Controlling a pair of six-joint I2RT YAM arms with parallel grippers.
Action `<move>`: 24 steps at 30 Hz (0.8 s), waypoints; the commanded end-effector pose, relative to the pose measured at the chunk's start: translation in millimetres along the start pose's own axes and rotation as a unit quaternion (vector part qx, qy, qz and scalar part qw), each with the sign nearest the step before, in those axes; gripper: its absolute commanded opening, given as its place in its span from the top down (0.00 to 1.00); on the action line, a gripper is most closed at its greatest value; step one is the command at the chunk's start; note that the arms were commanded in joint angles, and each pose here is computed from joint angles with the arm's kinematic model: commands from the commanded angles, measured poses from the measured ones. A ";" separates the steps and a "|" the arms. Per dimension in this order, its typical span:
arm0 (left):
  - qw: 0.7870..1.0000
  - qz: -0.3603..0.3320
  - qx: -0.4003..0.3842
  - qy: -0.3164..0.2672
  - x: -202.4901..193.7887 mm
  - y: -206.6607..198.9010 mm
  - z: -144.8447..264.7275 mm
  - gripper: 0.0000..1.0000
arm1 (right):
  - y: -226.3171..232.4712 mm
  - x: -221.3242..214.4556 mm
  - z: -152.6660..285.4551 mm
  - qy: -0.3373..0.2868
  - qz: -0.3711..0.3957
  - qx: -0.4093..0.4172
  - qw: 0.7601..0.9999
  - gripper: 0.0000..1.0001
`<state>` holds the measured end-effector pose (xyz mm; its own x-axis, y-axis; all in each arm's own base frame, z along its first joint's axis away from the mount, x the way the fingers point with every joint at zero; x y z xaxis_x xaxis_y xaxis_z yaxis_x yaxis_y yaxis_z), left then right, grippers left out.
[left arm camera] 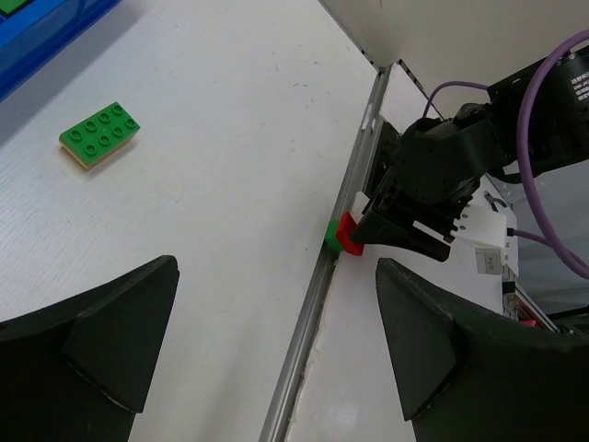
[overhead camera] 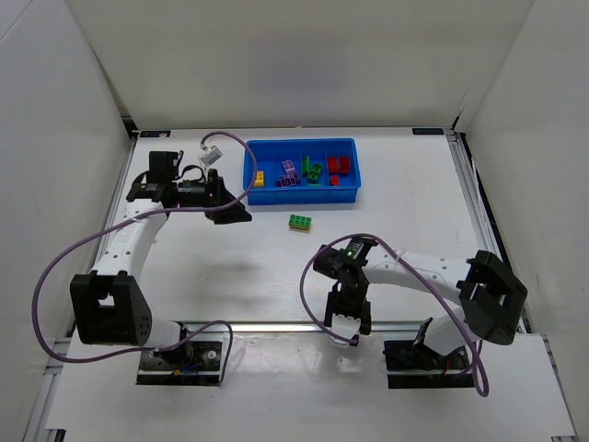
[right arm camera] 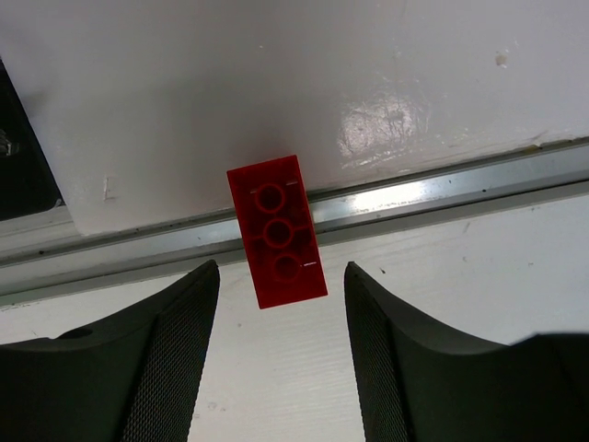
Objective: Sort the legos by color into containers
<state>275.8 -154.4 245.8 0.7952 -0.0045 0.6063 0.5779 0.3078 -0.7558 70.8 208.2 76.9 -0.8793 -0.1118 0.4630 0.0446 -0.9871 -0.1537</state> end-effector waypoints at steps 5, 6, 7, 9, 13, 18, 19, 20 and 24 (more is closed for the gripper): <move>1.000 -0.007 -0.021 -0.008 2.4 -6.9 5.8 0.01 | -8.9 9.2 1.3 -0.025 0.066 0.005 0.997 0.39; 1.000 -0.005 -0.022 -0.007 1.8 -5.5 5.3 0.01 | -8.3 9.0 -0.1 -0.025 0.065 0.006 0.998 0.40; 1.000 -0.002 -0.022 -0.006 1.0 -5.0 5.1 0.01 | -8.6 9.9 -0.4 -0.028 0.064 0.004 0.998 0.40; 1.000 0.000 -0.023 -0.006 1.9 -3.7 4.6 0.01 | -8.7 9.4 -2.4 -0.032 0.059 0.006 0.998 0.40; 1.000 0.005 -0.028 -0.004 2.6 -1.6 3.4 0.01 | -9.1 9.8 -3.2 -0.037 0.057 0.006 0.998 0.40; 1.000 0.008 -0.021 -0.011 4.1 4.8 8.1 0.01 | -8.9 8.2 -3.4 -0.037 0.055 0.007 0.998 0.40; 1.000 0.010 -0.022 -0.011 4.3 5.2 7.8 0.01 | -9.2 9.0 -3.5 -0.040 0.056 0.008 0.998 0.40; 1.000 0.012 -0.021 -0.012 5.2 7.0 8.2 0.00 | -8.6 9.4 -4.1 -0.042 0.054 0.010 0.998 0.40; 1.000 0.016 -0.024 -0.011 6.0 9.0 7.7 0.01 | -10.5 8.0 -4.9 -0.049 0.053 0.016 0.997 0.41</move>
<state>286.1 -143.6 235.7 0.8253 0.0291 0.5640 0.5304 0.3030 -0.7917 64.2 208.8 70.6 -0.8507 -0.0915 0.5176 0.0393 -0.9931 -0.1109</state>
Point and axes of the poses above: each gripper's point midway between its finger pads, its own z axis back along the fingers, its own y axis along the line the jaws close on, x = y × z, the point moved 2 cm from there along z, back along the fingers, and after that the axes turned 13 degrees about z, right-handed, at the moved point
